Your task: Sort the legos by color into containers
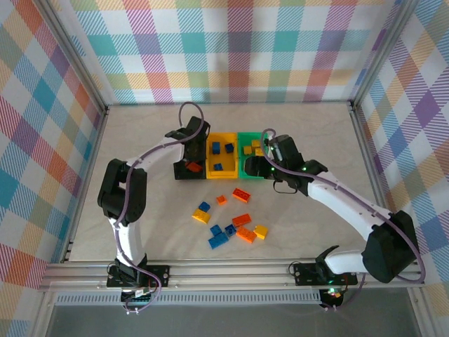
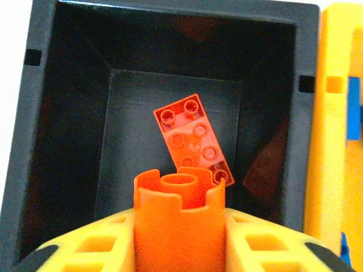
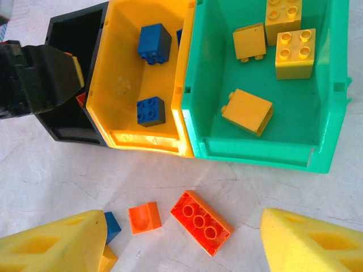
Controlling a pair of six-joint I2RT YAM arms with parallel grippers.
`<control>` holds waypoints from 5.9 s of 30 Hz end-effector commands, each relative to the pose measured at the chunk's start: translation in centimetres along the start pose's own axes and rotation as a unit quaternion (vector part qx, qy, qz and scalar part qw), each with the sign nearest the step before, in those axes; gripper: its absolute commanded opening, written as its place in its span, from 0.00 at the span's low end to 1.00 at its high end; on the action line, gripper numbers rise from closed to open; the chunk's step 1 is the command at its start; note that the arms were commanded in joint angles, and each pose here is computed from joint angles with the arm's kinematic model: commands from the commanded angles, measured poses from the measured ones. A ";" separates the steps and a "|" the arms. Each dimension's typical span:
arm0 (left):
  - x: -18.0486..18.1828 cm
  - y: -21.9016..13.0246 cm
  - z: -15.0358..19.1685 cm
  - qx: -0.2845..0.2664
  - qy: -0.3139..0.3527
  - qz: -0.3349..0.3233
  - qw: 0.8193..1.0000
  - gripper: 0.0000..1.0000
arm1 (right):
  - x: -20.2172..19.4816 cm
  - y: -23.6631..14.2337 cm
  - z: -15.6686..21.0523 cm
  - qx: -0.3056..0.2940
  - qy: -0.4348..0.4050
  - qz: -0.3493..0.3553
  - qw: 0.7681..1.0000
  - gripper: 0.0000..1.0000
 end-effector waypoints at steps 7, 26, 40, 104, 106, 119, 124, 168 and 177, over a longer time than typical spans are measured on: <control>0.5 -4.3 -1.2 -0.031 -0.027 0.053 0.998 1.00 | 0.4 -0.2 1.1 0.026 -0.024 -0.035 0.999 0.77; 4.9 -14.1 9.4 -0.074 -0.104 0.221 0.967 1.00 | 0.0 10.8 6.6 0.168 -0.146 0.043 0.974 0.78; 7.1 -13.3 12.0 -0.073 -0.130 0.196 0.969 1.00 | -0.2 12.0 10.5 0.225 -0.205 0.128 0.944 0.63; 8.7 -14.8 14.2 -0.060 -0.119 0.194 0.972 1.00 | 19.0 7.7 -8.7 0.036 -0.251 0.054 0.966 0.63; 8.7 -15.0 14.1 -0.061 -0.117 0.195 0.972 1.00 | 18.4 5.6 -9.2 0.037 -0.255 0.073 0.963 0.63; 6.8 -13.4 14.1 -0.020 -0.084 0.227 0.970 1.00 | 12.6 -1.6 -3.9 0.065 -0.270 0.070 0.958 0.74; 5.2 -12.4 14.3 0.007 -0.048 0.236 0.971 0.94 | 8.5 -1.3 1.3 0.081 -0.215 0.041 0.972 0.76; -4.2 -6.8 15.9 0.070 0.185 0.080 0.977 0.31 | 1.6 -2.6 5.8 0.047 -0.114 0.013 0.992 0.80; -8.6 -10.2 6.5 -0.005 0.131 0.150 0.980 0.30 | 0.7 -2.4 6.4 0.042 -0.094 0.011 0.995 0.81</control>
Point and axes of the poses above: each hand's point on the last joint's axis, 136 mm out from that joint toward the fingers, its own y axis out along the fingers, its own x axis along the line the jaws close on, z = x × y, the point moved 6 cm from there along -y, back along the fingers, and after that the axes turned 2 degrees about y, right-handed, at the moved point
